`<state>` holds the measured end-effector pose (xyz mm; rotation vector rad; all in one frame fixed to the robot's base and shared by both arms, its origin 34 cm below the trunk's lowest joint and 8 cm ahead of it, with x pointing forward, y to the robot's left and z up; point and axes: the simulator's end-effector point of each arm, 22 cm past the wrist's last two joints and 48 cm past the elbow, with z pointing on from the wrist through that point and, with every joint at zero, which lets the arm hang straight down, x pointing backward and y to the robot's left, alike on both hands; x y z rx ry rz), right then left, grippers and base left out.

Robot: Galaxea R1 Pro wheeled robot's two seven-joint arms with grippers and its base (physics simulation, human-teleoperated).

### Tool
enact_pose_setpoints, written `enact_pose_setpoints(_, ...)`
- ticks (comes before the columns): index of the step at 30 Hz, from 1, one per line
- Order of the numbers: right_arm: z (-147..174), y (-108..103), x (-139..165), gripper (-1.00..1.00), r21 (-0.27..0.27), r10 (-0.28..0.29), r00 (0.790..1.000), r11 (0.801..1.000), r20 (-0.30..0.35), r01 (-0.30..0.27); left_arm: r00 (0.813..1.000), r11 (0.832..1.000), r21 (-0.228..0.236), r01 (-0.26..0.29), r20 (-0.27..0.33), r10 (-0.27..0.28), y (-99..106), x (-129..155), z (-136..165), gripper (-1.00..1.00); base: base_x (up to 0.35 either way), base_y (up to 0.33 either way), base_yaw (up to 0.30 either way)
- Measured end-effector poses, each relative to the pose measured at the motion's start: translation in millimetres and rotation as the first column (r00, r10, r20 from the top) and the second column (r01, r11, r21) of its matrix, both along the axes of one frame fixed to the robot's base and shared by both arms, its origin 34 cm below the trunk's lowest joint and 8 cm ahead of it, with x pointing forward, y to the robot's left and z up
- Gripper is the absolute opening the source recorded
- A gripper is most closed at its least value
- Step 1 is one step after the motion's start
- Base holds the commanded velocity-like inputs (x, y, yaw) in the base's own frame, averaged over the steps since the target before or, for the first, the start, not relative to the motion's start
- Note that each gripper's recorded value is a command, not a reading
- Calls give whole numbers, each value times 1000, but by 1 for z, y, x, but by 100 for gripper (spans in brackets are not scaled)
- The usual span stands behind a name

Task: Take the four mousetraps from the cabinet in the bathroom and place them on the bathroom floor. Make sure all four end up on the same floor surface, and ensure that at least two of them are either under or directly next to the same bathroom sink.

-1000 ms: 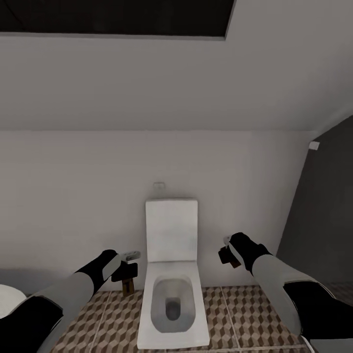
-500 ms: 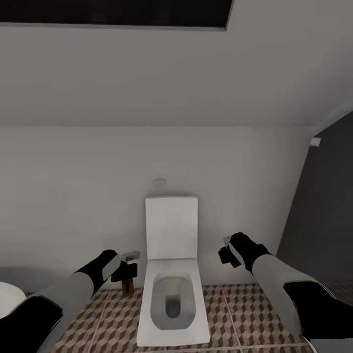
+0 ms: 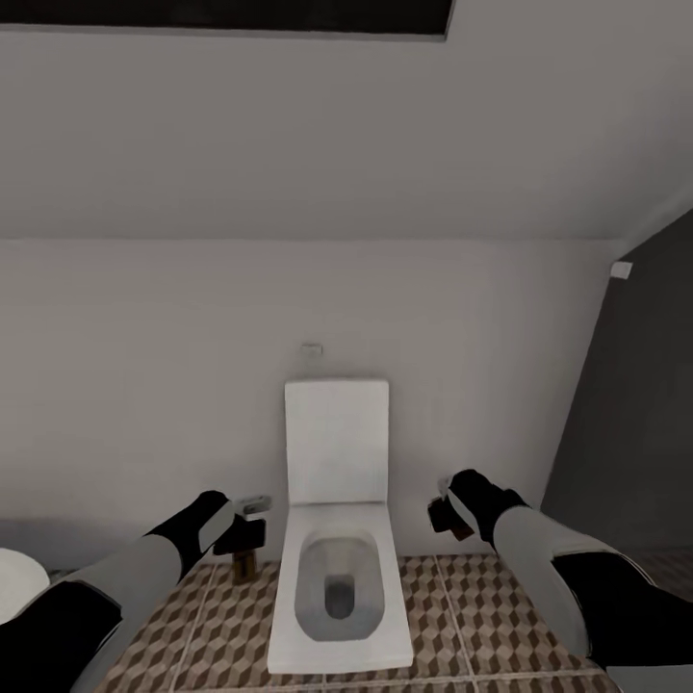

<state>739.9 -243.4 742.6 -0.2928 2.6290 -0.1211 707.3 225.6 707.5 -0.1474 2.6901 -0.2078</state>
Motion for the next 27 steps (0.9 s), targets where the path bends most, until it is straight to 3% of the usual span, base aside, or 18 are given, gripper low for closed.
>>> enact_pose_setpoints(4,-19,0,1,-100,3,10,998,1000,61,-10,1000,997,70,17,-21,-15,16,-8,-16,-100,0,0,0)
enact_pose_setpoints(6,-27,-2,1,-100,7,-12,996,1000,87,11,999,993,115,25,-46,-20,29,-17,-30,-100,0,0,0)
enact_pose_setpoints(9,-35,-5,1,-100,30,-63,992,998,105,60,997,989,146,24,-72,-14,42,-28,-47,-100,0,0,0)
enact_pose_setpoints(13,-50,-8,-6,-100,51,-104,989,994,101,99,998,988,156,16,-58,-7,46,-29,-57,-100,0,0,0)
enact_pose_setpoints(27,-88,-5,-19,-100,55,-109,991,993,81,105,998,987,158,9,-63,1,49,-36,-88,-100,0,0,0)
